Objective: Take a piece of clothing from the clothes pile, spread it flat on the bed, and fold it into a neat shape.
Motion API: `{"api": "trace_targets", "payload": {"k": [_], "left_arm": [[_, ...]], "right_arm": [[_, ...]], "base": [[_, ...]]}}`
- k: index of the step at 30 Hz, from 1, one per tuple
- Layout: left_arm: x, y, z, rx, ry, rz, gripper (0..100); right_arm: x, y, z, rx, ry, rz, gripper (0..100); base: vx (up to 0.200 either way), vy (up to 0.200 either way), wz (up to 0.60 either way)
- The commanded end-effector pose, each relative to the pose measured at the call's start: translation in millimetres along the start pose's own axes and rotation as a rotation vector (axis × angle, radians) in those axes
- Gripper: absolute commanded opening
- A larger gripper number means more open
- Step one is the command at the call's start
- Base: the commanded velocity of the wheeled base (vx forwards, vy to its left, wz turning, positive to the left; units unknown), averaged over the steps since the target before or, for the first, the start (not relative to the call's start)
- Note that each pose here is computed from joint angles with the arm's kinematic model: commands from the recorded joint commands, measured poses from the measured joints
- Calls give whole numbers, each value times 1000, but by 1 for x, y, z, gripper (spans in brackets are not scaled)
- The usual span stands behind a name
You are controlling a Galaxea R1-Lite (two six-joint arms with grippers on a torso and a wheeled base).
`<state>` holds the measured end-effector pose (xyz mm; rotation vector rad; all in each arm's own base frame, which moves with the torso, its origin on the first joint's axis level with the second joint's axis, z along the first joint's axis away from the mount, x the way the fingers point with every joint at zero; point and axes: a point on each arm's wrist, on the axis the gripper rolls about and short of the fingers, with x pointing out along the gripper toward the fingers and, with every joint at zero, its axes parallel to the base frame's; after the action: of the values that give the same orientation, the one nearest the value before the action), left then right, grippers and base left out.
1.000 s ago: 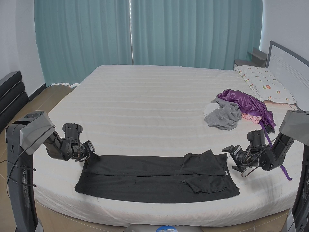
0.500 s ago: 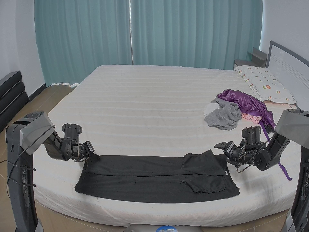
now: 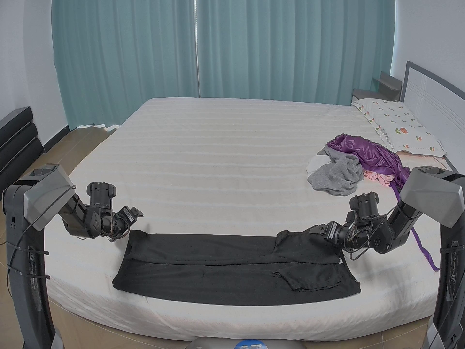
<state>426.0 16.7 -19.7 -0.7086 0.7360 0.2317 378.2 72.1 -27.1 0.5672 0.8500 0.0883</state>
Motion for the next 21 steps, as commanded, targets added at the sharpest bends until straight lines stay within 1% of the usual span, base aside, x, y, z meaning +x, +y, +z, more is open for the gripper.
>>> {"api": "trace_targets", "payload": {"k": [1,2,3,6,10,14,21], "left_arm": [[-5,-2,6,-8,-12,-14,100],[-5,-2,6,-8,-12,-14,100],[-5,-2,6,-8,-12,-14,100],[-5,0,7,-11,-13,-10,100],[-5,2,6,-12,-10,-6,100],[-6,2,7,-14,-12,-5,100],[-8,3,7,-16,-12,-3,100]], "right_arm": [[6,-7,-7,-4,37,-2,100],[6,-7,-9,-15,45,-1,100],[6,-7,-9,-15,45,-1,0],[5,-11,-12,-39,56,-14,0],[-7,-11,-7,-33,37,-13,0],[-17,-14,-8,-28,35,-20,0],[-19,-16,-10,-13,42,-28,0]], "base": [[0,0,0],[0,0,0],[0,0,0],[0,0,0],[0,0,0],[0,0,0],[0,0,0]]}}
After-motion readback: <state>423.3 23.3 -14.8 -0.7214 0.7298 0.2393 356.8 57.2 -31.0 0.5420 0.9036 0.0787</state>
